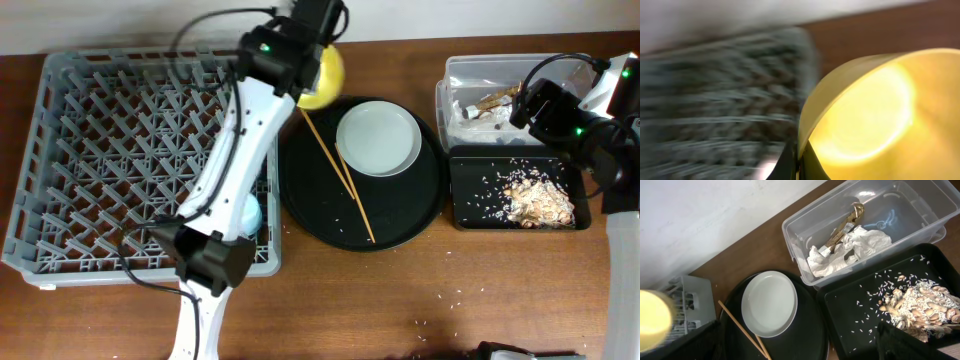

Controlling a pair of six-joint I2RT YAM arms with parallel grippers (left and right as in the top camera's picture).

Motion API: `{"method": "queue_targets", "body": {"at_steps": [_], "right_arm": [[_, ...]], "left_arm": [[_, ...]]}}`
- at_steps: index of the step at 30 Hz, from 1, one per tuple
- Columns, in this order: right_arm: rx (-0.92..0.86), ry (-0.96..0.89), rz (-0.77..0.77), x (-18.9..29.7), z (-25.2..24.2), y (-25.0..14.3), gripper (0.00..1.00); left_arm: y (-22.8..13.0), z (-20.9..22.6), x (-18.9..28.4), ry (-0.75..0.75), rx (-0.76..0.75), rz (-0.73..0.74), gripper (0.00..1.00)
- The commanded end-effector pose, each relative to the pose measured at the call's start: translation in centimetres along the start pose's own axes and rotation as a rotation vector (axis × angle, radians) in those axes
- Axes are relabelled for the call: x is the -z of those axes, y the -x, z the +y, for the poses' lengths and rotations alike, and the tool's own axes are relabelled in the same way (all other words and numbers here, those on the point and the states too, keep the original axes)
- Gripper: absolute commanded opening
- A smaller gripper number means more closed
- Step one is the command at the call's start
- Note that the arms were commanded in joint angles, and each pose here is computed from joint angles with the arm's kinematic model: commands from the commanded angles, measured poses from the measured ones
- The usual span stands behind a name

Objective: Sort waste into correct bins and load items into the dishwasher rack
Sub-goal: 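Carry the yellow bowl to the back of the rack and set it in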

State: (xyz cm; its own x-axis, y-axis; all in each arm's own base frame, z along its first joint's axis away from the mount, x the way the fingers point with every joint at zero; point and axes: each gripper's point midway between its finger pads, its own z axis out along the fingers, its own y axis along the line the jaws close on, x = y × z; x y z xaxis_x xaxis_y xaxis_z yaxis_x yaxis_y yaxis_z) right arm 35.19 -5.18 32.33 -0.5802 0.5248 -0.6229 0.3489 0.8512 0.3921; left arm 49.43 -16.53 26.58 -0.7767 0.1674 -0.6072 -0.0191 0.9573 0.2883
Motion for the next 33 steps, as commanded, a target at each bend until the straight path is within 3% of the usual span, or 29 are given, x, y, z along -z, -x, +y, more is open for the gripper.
{"method": "queue_targets", "body": {"at_steps": [1,5,16,33], "right_arm": [[-0.005,-0.005,-0.01,0.1,-0.1,0.3,0.98],[-0.005,-0.004,-0.01,0.1,-0.1,0.3,0.98],[-0.008,-0.01,0.002,-0.4,-0.2,0.3,0.98],[-0.015,-0.025,0.039,-1.8,-0.6,-0.1,0.98]], "left_arm": [[0.2,6.5,-1.2,0.377,0.022,-0.035,0.0],[-0.4,9.1,-2.9,0.556,0.055,-0.05,0.0],[-3.2,10.2,-8.8,0.799,0.071,-0.119,0.0],[-4.3,11.4,-12.0,0.812,0.171,-0.149,0.0]]}}
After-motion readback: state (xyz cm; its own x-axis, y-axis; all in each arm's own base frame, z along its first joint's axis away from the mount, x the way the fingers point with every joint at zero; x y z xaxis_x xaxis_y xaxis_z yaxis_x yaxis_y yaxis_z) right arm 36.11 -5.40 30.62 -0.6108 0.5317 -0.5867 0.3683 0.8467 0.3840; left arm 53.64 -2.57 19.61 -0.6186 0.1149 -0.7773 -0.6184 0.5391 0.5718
